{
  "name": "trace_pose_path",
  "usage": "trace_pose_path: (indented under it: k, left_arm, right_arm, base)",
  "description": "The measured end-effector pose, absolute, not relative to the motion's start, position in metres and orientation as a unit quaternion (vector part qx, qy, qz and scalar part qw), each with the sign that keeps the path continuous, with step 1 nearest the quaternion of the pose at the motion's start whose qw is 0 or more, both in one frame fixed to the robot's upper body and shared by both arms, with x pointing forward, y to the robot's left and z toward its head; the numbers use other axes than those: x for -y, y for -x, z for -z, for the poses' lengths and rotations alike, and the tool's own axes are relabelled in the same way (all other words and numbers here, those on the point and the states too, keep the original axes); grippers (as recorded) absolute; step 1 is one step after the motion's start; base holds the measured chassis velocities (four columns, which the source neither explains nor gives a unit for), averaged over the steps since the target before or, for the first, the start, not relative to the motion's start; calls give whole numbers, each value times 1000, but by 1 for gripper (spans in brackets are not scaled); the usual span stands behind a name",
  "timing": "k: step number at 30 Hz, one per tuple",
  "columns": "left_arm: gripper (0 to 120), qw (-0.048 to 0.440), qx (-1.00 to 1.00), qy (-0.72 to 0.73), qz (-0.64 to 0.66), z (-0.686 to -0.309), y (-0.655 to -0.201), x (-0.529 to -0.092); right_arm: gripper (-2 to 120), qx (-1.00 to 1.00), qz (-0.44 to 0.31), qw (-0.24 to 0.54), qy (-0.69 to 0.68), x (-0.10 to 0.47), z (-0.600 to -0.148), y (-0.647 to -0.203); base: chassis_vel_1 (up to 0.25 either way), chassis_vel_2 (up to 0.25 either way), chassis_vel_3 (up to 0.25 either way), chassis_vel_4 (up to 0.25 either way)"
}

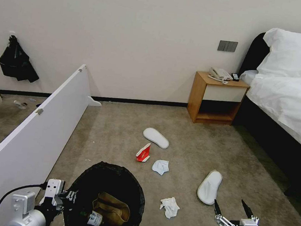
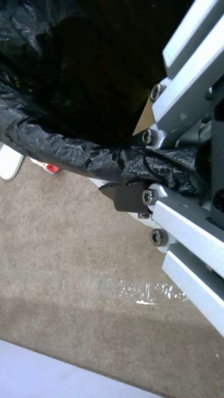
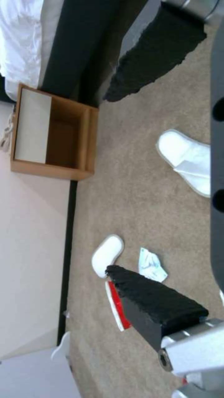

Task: Pick up the trash bin, then pick up the garbage from the floor and place it into the trash bin.

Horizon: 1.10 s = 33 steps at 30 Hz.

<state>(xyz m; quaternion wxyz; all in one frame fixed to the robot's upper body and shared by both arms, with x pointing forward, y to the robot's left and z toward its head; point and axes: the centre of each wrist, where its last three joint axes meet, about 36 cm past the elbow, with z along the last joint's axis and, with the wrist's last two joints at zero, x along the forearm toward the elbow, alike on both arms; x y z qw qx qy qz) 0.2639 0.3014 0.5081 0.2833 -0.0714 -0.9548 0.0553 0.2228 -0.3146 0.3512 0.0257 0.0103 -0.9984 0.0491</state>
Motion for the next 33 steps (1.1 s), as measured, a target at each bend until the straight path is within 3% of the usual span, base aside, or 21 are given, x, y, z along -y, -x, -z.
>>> trace_pose_path:
  k: [24, 33]
  left_arm:
    - [3, 283, 955, 63, -52, -508, -264, -304]
    - [3, 281, 958, 44, -39, -510, -262, -312]
  right_arm:
    - [100, 997, -70, 16, -24, 320, -342, -231]
    - [100, 995, -59, 55, -52, 339, -347, -279]
  base:
    - [-55, 57, 56, -61]
    - [0, 0, 0, 0]
